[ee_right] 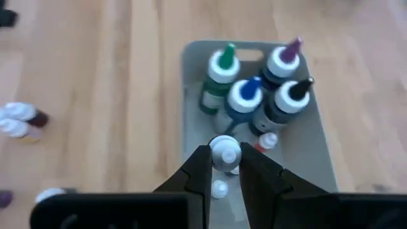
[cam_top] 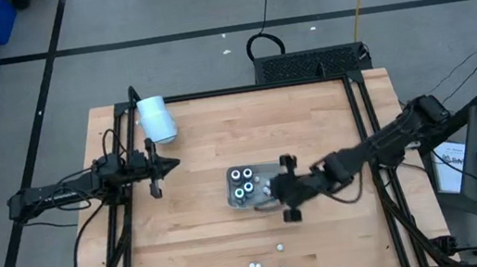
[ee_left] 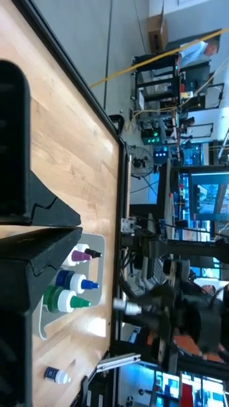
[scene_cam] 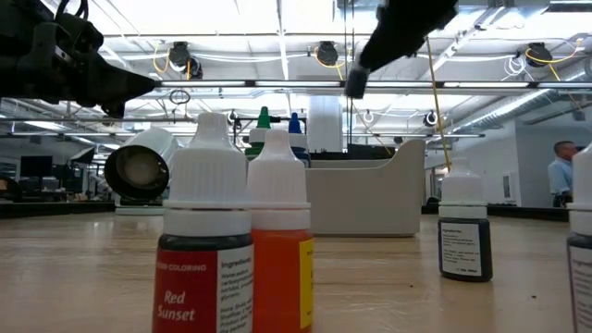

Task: Pick & Place food coloring
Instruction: Put the small black food coloring bottle into the bin

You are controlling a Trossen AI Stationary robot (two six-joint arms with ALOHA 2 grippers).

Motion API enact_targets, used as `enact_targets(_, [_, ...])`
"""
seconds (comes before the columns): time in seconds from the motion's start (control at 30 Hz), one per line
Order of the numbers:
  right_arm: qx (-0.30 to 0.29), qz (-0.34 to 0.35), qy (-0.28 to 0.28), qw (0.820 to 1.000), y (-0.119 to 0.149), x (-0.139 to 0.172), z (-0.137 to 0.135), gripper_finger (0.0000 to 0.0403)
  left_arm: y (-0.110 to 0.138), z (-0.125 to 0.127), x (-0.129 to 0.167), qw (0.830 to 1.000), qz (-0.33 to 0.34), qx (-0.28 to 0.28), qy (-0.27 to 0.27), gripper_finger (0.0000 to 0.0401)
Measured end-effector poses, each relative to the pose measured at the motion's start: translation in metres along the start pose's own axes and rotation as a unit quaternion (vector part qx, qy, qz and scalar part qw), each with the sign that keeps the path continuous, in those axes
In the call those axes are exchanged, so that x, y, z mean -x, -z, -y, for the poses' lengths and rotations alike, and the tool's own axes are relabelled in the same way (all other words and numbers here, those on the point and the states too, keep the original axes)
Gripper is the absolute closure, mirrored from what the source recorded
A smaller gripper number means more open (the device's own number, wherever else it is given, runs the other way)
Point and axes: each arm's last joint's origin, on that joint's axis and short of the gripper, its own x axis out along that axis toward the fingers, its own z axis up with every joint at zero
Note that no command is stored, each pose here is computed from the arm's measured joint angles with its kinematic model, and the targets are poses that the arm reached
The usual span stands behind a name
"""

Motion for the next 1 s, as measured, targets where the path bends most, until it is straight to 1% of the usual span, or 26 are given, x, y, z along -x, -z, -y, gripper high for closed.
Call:
enact_targets(0.17, [-0.013,-0.030,0.004,0.999,0.004,-0.025,0.026,0.0353,0.000,0.000,0.000,1.000,0.000,0.004,0.000,0.0380])
enact_targets(0.27, [-0.021,-0.045,-0.014,0.999,0.011,-0.038,0.038,0.0353,0.000,0.000,0.000,1.000,-0.001,0.008,0.001,0.0380])
enact_targets(0.43, [-0.033,-0.076,0.032,0.996,0.026,-0.049,0.059,0.0353,0.000,0.000,0.000,1.000,0.000,0.008,0.002,0.0380])
enact_targets(0.5, [-0.034,-0.080,0.040,0.995,0.027,-0.051,0.065,0.0353,0.000,0.000,0.000,1.000,-0.001,0.008,0.000,0.0380])
enact_targets(0.6, [-0.044,-0.084,0.025,0.995,0.029,-0.054,0.071,0.0353,0.000,-0.001,0.000,1.000,-0.001,0.002,-0.009,0.0380])
enact_targets(0.77, [-0.043,-0.093,0.026,0.994,0.035,-0.056,0.072,0.0353,0.000,-0.001,0.000,1.000,-0.001,0.002,-0.012,0.0380])
enact_targets(1.0, [-0.046,-0.097,0.023,0.994,0.050,-0.063,0.072,0.0353,0.000,-0.001,0.000,1.000,-0.001,0.002,-0.012,0.0380])
